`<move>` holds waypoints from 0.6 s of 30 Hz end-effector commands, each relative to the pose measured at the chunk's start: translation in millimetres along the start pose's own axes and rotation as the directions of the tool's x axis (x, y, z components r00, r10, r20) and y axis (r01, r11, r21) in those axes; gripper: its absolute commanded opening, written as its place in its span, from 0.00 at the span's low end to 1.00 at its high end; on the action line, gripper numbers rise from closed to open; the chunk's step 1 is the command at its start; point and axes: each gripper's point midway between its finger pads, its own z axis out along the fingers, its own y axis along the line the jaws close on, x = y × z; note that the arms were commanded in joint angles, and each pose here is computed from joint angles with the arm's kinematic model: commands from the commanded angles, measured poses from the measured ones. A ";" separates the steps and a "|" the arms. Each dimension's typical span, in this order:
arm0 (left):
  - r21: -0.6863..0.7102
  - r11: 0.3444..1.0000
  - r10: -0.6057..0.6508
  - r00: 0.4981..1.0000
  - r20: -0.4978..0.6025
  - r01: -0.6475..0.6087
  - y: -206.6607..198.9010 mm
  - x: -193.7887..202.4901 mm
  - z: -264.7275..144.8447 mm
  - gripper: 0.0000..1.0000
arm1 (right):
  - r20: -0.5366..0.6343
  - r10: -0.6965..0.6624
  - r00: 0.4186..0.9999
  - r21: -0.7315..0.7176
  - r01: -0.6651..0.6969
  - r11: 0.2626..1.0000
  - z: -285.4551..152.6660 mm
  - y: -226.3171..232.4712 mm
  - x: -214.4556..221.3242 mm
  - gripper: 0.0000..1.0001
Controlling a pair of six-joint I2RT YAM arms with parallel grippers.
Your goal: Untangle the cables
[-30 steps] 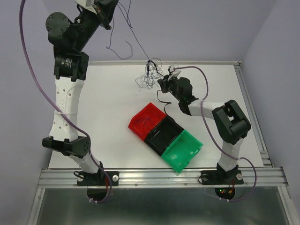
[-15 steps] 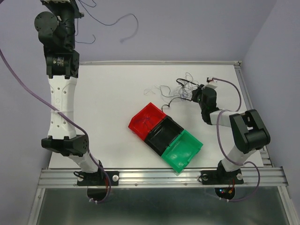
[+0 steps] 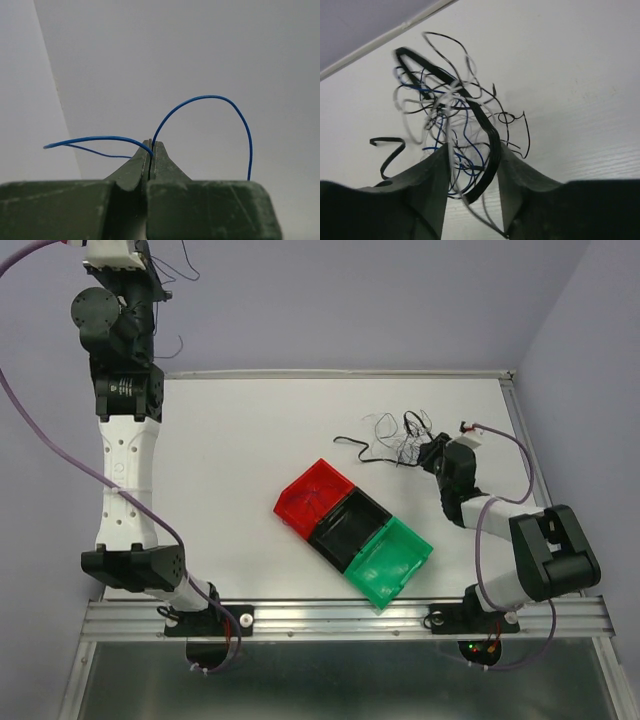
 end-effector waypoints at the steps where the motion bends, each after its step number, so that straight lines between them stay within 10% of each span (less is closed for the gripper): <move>1: 0.103 0.994 0.027 0.997 0.077 -0.035 -16.6 -32.0 -20.6 0.00 | 0.056 -0.012 0.998 -0.068 0.016 0.998 -17.5 12.4 -21.8 0.51; 6: 0.259 0.965 0.033 0.999 -0.010 -0.029 -42.6 1.8 -51.4 0.00 | 0.017 -0.062 0.998 -0.069 0.063 0.996 -34.2 16.9 -34.5 0.86; 18: 0.579 0.807 -0.008 0.983 -0.185 0.115 -111.0 34.1 -145.8 0.00 | -0.063 -0.072 0.995 -0.241 0.054 0.969 -68.3 61.7 -55.4 0.98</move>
